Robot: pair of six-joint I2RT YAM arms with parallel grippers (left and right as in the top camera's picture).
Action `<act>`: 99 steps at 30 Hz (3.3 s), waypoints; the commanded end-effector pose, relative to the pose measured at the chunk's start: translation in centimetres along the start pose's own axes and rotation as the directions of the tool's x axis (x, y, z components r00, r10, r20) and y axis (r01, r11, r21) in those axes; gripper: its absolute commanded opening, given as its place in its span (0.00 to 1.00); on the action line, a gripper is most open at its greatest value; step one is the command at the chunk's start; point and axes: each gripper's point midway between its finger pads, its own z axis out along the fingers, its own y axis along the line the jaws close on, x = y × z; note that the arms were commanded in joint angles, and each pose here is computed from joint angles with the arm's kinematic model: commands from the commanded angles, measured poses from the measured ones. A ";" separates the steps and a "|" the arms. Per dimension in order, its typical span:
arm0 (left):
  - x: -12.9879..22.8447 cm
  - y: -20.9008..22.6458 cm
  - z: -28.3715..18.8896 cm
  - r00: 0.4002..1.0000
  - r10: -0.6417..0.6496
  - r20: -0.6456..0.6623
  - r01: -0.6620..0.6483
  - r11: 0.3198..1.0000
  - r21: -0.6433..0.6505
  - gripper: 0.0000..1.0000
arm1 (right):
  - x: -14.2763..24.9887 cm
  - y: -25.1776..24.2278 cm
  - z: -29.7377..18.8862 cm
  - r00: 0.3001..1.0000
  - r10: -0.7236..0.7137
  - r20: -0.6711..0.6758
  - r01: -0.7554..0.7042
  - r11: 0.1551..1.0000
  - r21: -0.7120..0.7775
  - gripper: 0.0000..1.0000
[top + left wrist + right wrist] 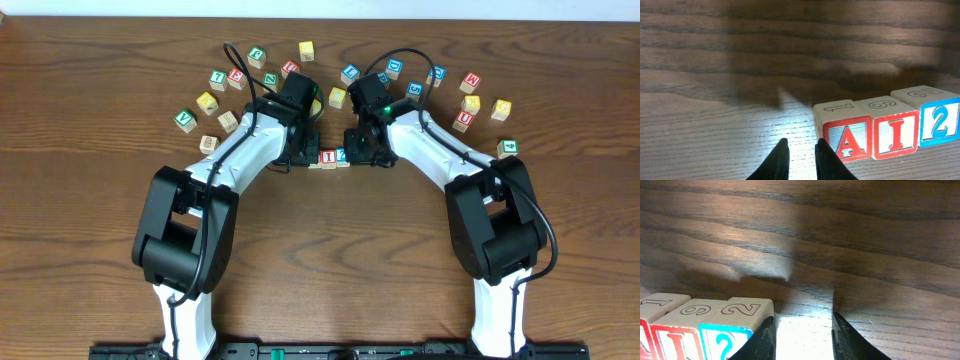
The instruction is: Spell out AI2
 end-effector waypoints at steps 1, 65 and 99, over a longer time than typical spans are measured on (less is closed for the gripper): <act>0.4 0.0 0.5 0.999 0.034 -0.013 -0.034 0.999 -0.004 0.19 | 0.8 0.8 0.5 1.000 -0.001 -0.020 0.001 1.000 -0.012 0.32; -0.1 12.2 -29.9 0.818 -0.152 0.555 0.183 0.983 0.000 0.98 | -0.1 -8.5 -33.3 0.825 0.062 0.562 -0.048 0.998 -0.039 0.99; -0.1 12.2 -29.9 0.818 -0.152 0.555 0.183 0.983 0.000 0.98 | 0.9 -13.1 -34.2 0.813 0.027 0.581 -0.159 0.971 0.177 0.99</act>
